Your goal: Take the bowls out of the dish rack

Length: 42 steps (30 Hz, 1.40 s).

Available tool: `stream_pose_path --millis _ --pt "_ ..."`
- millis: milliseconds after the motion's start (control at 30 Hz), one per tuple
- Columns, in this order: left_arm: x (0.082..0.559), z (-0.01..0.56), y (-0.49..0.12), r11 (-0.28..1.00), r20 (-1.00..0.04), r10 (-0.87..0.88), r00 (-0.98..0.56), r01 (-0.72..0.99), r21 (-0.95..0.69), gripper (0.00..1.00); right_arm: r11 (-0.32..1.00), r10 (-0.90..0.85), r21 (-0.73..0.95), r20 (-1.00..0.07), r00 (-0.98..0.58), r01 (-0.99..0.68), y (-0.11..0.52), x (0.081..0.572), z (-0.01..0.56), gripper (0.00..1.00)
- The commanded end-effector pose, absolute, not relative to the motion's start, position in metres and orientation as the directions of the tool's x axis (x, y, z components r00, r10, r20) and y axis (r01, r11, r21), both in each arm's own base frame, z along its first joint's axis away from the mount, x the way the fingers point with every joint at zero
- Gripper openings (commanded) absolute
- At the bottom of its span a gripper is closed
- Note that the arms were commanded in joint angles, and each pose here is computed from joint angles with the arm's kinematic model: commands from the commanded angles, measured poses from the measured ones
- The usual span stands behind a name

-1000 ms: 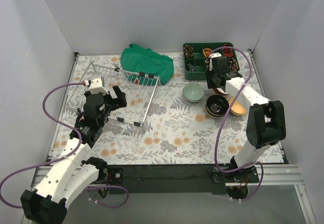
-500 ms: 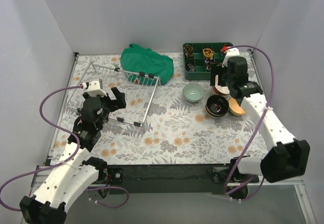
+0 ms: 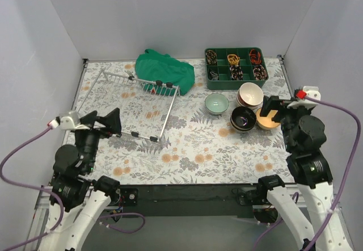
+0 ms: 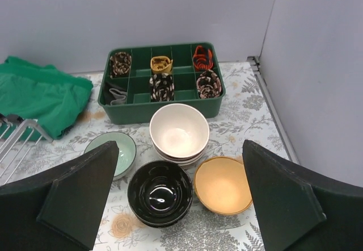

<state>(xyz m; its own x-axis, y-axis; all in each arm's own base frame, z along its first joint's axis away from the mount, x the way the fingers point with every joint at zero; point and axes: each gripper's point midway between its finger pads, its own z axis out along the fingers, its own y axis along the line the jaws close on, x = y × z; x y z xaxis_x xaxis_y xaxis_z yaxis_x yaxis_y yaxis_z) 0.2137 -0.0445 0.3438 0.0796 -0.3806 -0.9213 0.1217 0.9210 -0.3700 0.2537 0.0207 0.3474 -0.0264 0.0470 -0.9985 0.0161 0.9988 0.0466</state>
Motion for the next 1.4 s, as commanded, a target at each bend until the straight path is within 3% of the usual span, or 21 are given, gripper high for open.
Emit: stream_pose_path --millis 0,333,600,1367 --pt "0.182 0.349 -0.021 0.908 -0.898 -0.419 0.134 0.075 -0.412 0.98 0.998 0.044 0.045 -0.998 0.034 0.050 0.006 0.228 0.338 0.99" --pt "0.150 0.337 0.004 0.878 -0.830 -0.473 0.296 0.082 -0.472 0.98 0.998 0.057 0.063 -0.984 0.168 0.028 -0.003 0.186 0.303 0.98" --pt "0.164 0.318 -0.014 0.887 -0.855 -0.462 0.237 0.130 -0.443 0.98 0.998 0.058 0.049 -0.977 0.205 -0.047 0.010 0.184 0.290 0.99" --pt "0.180 0.298 -0.012 0.903 -0.872 -0.428 0.237 0.077 -0.422 0.98 0.997 0.072 0.070 -0.964 0.257 -0.019 0.003 0.179 0.294 0.99"
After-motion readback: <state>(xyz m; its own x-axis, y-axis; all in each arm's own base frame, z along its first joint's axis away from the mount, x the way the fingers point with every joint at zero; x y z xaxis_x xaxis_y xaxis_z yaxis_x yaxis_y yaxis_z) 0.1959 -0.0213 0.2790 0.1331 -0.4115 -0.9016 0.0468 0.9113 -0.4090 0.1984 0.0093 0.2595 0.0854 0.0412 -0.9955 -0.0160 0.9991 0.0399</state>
